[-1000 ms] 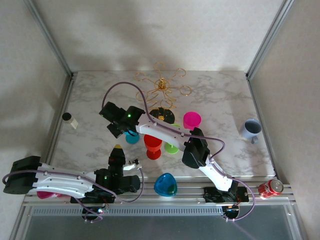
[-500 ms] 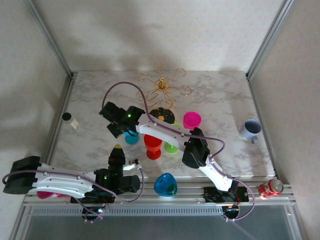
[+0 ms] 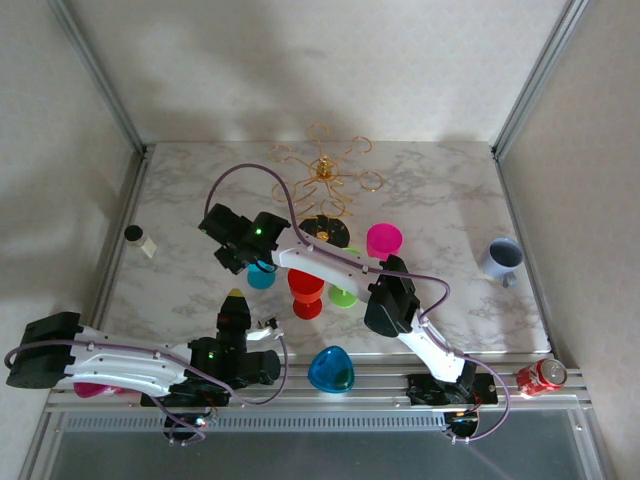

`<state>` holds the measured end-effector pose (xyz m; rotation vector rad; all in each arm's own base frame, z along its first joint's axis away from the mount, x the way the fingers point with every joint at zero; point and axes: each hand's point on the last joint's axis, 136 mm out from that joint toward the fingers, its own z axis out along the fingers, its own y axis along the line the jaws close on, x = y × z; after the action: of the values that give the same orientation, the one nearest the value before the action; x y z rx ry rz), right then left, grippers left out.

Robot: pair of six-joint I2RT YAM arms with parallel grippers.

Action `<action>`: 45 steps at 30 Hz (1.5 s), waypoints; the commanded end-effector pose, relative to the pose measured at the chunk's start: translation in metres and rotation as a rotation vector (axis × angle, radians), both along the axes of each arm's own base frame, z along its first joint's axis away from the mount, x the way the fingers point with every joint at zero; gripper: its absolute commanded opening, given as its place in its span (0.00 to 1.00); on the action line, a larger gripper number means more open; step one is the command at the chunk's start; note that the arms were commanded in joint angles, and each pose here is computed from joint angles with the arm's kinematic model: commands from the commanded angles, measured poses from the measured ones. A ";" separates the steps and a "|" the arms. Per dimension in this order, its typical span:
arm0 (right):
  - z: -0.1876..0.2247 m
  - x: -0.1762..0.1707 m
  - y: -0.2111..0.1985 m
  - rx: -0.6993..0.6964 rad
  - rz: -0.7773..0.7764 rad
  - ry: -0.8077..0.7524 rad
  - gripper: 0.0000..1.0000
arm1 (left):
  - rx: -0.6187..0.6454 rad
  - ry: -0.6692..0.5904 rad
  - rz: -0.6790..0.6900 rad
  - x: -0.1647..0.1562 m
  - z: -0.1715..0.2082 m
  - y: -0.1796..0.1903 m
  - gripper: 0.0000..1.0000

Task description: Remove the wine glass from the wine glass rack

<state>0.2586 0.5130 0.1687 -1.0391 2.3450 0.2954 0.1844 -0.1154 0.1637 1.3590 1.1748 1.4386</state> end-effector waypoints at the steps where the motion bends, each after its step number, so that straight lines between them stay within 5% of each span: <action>1: 0.028 -0.006 -0.001 0.038 0.005 -0.023 0.24 | 0.022 -0.054 0.022 -0.002 0.008 0.006 0.04; 19: 0.077 0.002 -0.007 0.080 0.007 -0.124 0.46 | 0.016 -0.053 0.021 -0.002 0.008 0.006 0.05; 31: 0.127 -0.003 -0.015 0.160 0.032 -0.174 0.51 | -0.003 -0.049 0.018 -0.001 0.010 0.004 0.05; 45: 0.233 -0.031 -0.050 0.359 0.089 -0.245 0.54 | -0.310 -0.059 0.023 0.003 0.058 -0.020 0.11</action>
<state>0.2446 0.4799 0.3489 -0.9589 2.0358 0.4803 0.1864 -0.1333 0.2022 1.1874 1.2808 1.2802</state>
